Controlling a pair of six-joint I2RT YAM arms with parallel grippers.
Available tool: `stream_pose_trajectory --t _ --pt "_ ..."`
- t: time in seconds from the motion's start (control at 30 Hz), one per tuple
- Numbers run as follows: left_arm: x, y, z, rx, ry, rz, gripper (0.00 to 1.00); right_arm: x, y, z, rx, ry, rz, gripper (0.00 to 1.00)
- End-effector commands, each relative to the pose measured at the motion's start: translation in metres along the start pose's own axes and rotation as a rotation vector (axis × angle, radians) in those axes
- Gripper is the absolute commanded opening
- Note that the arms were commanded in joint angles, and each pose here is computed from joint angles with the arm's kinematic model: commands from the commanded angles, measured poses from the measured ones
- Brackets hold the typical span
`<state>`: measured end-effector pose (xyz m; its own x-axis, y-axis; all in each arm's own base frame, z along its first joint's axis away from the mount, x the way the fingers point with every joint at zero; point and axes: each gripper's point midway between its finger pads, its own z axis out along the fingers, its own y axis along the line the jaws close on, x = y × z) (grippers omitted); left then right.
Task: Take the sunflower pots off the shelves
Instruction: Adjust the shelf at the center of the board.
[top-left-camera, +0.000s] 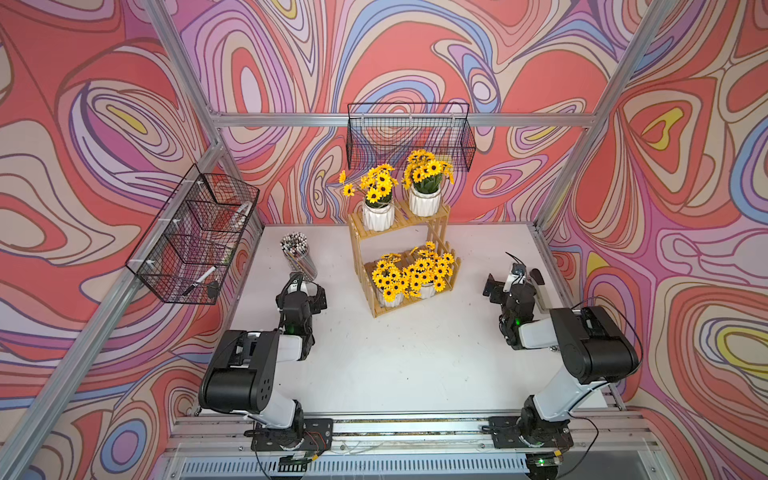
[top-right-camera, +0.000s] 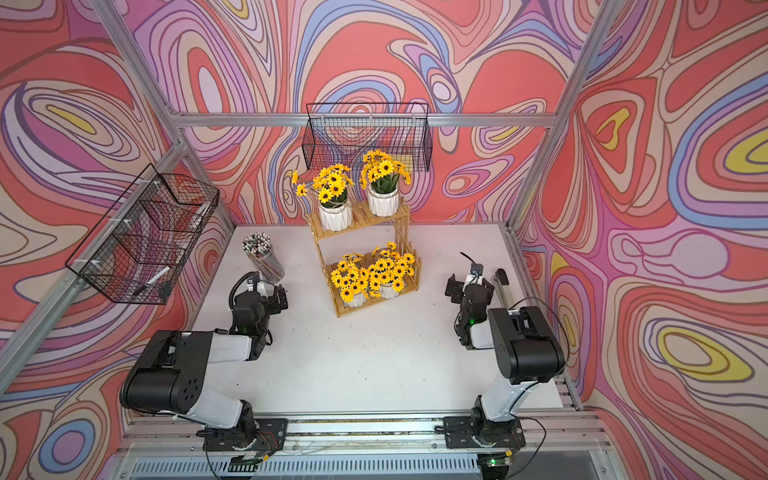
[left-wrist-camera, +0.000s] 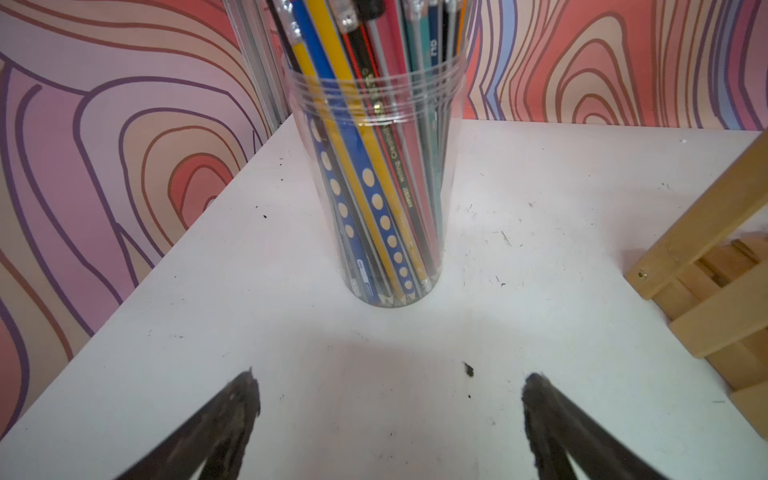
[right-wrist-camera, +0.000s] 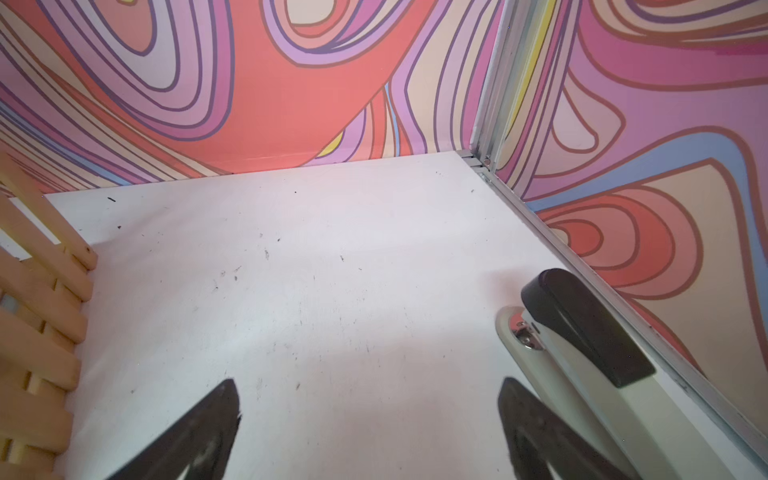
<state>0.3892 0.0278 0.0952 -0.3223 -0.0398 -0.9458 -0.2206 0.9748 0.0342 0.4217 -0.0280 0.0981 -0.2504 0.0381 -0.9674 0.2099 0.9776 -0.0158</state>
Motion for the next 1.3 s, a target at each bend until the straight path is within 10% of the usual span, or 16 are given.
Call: stream_pose_trajectory --t 0.0,1.27 --pt "0.004 0.001 0.000 0.001 0.008 0.012 1.00 0.001 -0.001 0.001 0.007 0.003 0.009 0.98" --pt "-0.005 -0.001 -0.003 0.009 0.032 0.022 1.00 -0.036 0.008 0.011 -0.003 0.122 -0.031 0.98"
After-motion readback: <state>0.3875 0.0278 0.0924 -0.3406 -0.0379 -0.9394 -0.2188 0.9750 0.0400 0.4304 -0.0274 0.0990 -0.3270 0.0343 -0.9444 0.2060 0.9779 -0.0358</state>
